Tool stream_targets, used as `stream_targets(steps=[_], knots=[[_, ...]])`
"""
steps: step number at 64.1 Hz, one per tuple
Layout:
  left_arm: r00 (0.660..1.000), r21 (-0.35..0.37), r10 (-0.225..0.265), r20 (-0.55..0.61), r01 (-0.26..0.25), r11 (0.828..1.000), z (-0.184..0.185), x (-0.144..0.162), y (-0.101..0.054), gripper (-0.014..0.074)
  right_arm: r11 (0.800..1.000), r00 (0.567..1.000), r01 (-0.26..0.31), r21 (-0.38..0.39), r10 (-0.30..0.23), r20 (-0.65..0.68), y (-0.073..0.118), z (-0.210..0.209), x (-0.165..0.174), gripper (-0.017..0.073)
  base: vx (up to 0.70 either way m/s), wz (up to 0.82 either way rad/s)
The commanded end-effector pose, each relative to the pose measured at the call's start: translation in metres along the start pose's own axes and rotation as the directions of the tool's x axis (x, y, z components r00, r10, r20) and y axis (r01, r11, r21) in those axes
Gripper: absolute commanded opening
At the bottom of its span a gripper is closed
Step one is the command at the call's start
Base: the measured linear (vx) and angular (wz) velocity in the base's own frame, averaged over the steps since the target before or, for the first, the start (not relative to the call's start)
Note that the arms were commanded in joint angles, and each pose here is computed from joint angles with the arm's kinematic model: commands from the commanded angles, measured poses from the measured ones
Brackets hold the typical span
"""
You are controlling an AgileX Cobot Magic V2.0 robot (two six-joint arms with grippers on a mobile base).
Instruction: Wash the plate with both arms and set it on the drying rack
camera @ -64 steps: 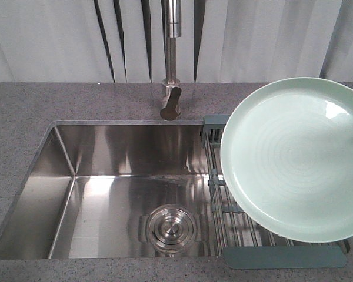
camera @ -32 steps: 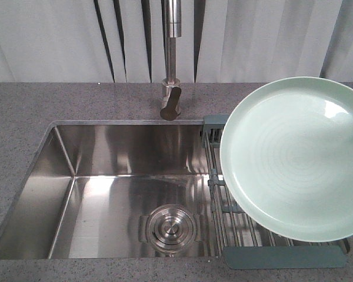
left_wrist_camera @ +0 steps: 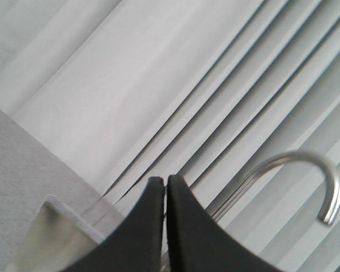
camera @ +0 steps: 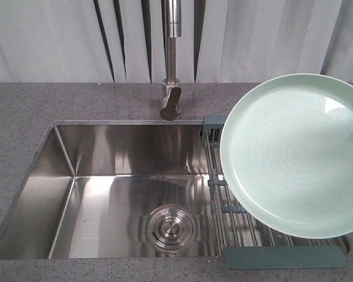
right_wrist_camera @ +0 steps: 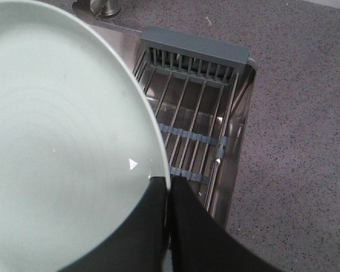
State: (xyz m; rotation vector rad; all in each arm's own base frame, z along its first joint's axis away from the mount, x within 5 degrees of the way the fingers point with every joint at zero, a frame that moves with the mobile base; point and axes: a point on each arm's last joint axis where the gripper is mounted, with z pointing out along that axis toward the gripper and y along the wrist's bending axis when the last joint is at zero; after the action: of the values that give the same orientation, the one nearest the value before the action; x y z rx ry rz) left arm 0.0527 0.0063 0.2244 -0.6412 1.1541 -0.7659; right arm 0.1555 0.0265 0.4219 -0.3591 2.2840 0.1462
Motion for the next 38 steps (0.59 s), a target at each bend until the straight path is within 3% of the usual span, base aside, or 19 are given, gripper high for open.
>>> stream_targets(steps=[1, 3, 6, 11, 18, 25, 30, 38], knots=[[0.97, 0.054, -0.22, 0.106, 0.216, 0.975, -0.002, -0.008, 0.001, 0.0003, 1.0, 0.995, -0.006, 0.022, 0.004, 0.1, -0.001, -0.009, -0.01, -0.0006, 0.0, 0.0], [0.949, 0.065, -0.293, 0.119, 0.287, 0.956, -0.003, -0.01, 0.001, 0.0003, 1.0, 0.995, -0.006, 0.023, 0.004, 0.101, -0.001, -0.009, -0.01, -0.0006, 0.0, 0.0], [0.922, 0.095, -0.363, 0.134, 0.352, 0.931, -0.003, -0.013, -0.001, 0.0003, 1.0, 0.995, -0.004, 0.027, 0.002, 0.1, -0.002, -0.009, -0.01, -0.0006, 0.0, 0.0], [0.904, 0.144, -0.406, 0.134, 0.388, 0.911, -0.002, -0.02, -0.011, 0.0003, 0.999, 0.995, -0.002, 0.043, -0.002, 0.096, -0.003, -0.009, -0.01, -0.0006, 0.0, 0.0], [0.93, 0.234, -0.342, 0.133, 0.306, 0.923, -0.003, -0.033, -0.035, 0.0003, 0.997, 0.996, -0.005, 0.077, -0.002, 0.088, -0.006, -0.009, -0.009, -0.0006, 0.0, 0.0], [0.963, 0.324, -0.218, 0.158, 0.158, 0.933, -0.004, -0.05, -0.066, 0.0003, 0.992, 0.996, -0.016, 0.122, 0.005, 0.085, -0.01, -0.01, -0.009, -0.0006, 0.0, -0.01], [0.976, 0.351, -0.141, 0.167, 0.075, 0.933, -0.001, -0.06, -0.086, 0.0003, 0.989, 0.997, -0.021, 0.149, 0.009, 0.081, -0.013, -0.011, -0.008, -0.0006, 0.0, -0.01], [0.99, 0.314, -0.022, 0.137, -0.023, 0.949, 0.014, -0.07, -0.108, 0.0003, 0.985, 0.997, -0.018, 0.171, 0.005, 0.076, -0.015, -0.011, -0.008, -0.0006, 0.0, 0.0]])
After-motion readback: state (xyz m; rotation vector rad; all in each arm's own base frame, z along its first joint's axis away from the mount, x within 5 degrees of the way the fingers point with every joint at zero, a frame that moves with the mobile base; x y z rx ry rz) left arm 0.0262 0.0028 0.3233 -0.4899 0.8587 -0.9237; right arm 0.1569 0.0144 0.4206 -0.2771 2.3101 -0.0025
